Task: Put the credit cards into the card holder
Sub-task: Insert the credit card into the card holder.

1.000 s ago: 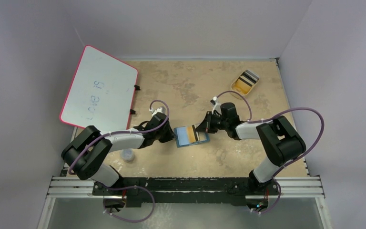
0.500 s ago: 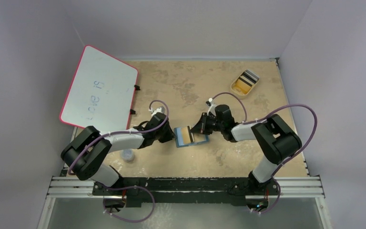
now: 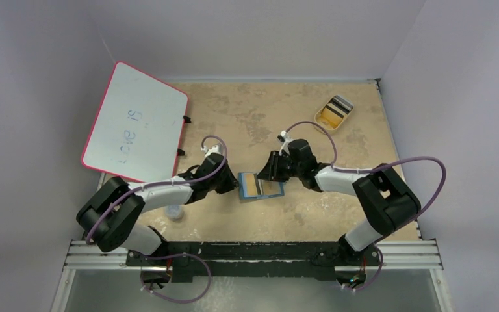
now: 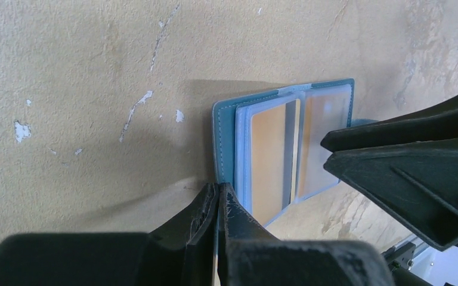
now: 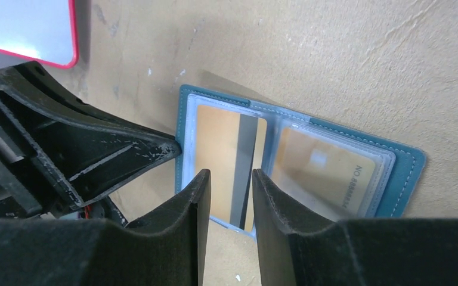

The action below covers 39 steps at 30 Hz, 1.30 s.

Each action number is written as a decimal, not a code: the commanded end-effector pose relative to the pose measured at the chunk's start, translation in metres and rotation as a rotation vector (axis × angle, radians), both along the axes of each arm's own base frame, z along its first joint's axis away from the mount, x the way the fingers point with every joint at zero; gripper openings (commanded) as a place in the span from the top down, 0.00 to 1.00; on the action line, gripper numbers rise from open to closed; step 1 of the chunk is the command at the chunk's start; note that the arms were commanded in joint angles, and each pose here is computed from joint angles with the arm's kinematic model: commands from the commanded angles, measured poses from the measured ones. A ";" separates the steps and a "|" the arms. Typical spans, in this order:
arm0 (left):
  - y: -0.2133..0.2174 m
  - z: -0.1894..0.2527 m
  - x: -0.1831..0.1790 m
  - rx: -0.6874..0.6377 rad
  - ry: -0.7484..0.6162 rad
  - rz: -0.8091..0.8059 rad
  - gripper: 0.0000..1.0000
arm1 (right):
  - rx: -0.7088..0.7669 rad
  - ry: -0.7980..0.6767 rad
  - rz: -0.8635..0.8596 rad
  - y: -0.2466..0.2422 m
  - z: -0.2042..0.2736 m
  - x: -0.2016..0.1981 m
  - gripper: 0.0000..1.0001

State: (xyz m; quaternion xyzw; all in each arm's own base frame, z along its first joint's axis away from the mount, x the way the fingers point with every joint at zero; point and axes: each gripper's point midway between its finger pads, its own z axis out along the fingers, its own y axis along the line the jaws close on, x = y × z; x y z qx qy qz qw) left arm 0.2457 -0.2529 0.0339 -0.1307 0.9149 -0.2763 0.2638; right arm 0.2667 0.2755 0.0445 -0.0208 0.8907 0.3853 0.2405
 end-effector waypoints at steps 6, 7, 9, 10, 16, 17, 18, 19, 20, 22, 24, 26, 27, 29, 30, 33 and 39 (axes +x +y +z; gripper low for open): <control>-0.004 0.010 0.003 -0.028 -0.029 -0.014 1.00 | -0.013 -0.020 0.003 0.006 0.005 0.004 0.64; -0.003 0.009 0.003 -0.025 -0.028 -0.014 1.00 | -0.012 -0.015 0.005 0.007 0.003 0.003 0.64; -0.003 0.009 0.002 -0.026 -0.029 -0.017 1.00 | -0.007 -0.005 0.014 0.011 0.000 0.000 0.63; -0.003 0.009 0.002 -0.025 -0.028 -0.016 1.00 | -0.001 -0.001 0.020 0.014 0.000 0.000 0.63; -0.002 0.010 0.001 -0.024 -0.028 -0.022 1.00 | 0.041 0.007 0.086 0.028 0.001 -0.007 0.64; -0.002 0.010 0.001 -0.022 -0.027 -0.023 1.00 | 0.050 0.004 0.094 0.029 0.003 -0.008 0.66; -0.002 0.010 0.000 -0.021 -0.027 -0.026 1.00 | 0.061 -0.001 0.108 0.031 0.006 -0.009 0.68; -0.002 0.010 0.000 -0.016 -0.026 -0.029 1.00 | 0.069 -0.001 0.120 0.032 0.008 -0.010 0.69; -0.001 0.010 -0.001 -0.011 -0.026 -0.031 1.00 | 0.076 -0.002 0.132 0.034 0.009 -0.011 0.70; 0.001 0.011 -0.001 0.001 -0.029 -0.037 1.00 | 0.071 0.005 0.159 0.035 0.010 -0.013 0.71; 0.002 0.013 -0.001 0.010 -0.031 -0.044 1.00 | 0.059 0.018 0.183 0.034 0.010 -0.016 0.71; 0.001 0.014 -0.004 0.012 -0.028 -0.059 1.00 | 0.028 -0.014 0.177 0.029 0.016 -0.008 0.68; 0.001 0.014 -0.005 0.014 -0.025 -0.069 1.00 | 0.015 -0.037 0.174 0.026 0.023 -0.002 0.66; 0.001 0.015 -0.009 0.014 -0.020 -0.090 1.00 | -0.016 -0.103 0.164 0.021 0.041 0.012 0.62; 0.000 0.016 -0.011 0.011 -0.018 -0.101 1.00 | -0.032 -0.138 0.159 0.018 0.049 0.020 0.60; -0.005 0.019 -0.016 -0.003 -0.007 -0.150 1.00 | -0.127 -0.247 0.103 -0.002 0.068 0.056 0.55; -0.004 0.021 -0.025 0.014 0.010 -0.207 1.00 | -0.293 -0.440 -0.059 -0.069 0.114 0.140 0.50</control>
